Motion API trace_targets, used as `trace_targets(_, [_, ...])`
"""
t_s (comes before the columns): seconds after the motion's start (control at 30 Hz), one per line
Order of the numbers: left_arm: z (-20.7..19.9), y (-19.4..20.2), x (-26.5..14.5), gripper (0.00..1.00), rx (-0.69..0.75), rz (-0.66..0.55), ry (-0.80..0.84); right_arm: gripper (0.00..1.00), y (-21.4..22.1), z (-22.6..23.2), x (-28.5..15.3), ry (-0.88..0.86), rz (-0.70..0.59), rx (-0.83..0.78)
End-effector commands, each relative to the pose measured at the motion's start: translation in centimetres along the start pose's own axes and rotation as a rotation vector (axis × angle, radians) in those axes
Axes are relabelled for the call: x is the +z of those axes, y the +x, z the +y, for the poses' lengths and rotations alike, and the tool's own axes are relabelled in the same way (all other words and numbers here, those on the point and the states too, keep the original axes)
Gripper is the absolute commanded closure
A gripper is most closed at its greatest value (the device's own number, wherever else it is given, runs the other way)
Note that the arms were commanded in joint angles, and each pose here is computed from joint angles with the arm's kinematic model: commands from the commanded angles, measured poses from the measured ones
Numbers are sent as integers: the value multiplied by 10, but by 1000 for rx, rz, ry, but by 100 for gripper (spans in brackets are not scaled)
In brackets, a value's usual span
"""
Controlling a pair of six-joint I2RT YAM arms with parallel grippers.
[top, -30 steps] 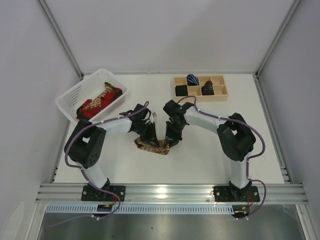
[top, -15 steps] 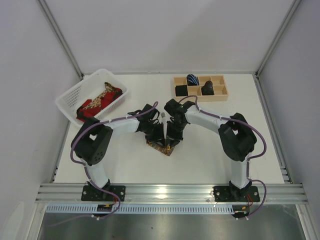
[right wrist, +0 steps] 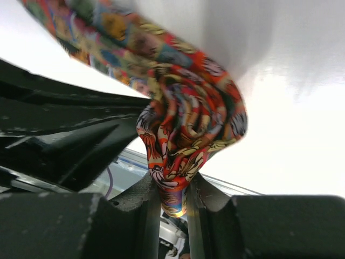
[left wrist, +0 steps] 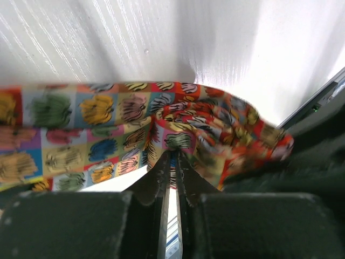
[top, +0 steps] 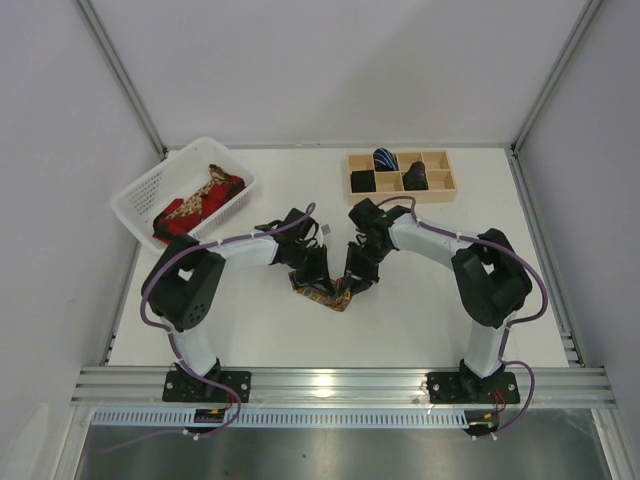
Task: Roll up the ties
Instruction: Roll the tie
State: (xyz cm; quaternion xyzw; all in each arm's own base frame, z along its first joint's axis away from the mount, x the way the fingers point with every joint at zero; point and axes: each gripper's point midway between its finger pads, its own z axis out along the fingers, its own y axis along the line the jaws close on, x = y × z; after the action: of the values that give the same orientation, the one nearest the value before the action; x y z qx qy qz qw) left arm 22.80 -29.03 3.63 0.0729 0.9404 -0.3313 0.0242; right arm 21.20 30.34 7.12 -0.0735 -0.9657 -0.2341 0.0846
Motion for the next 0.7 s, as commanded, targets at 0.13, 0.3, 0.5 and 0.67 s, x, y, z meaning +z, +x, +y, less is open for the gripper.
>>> trace_targets(0.13, [-9,-16,-20,87,55,-96,-8,100,6,-11,-18,-114,-5,-75])
trace_targets(0.3, [-8,-24,-21,87,51,-101,-20,100,9,-19,-15,-133,2,-100])
trace_targets(0.5, [-6,-19,-16,88,35,-72,-20,100,6,-23,-15,-130,-3,-95])
trace_targets(0.67, [-10,-11,-9,88,37,-47,1,100,3,-16,-18,-144,-13,-99])
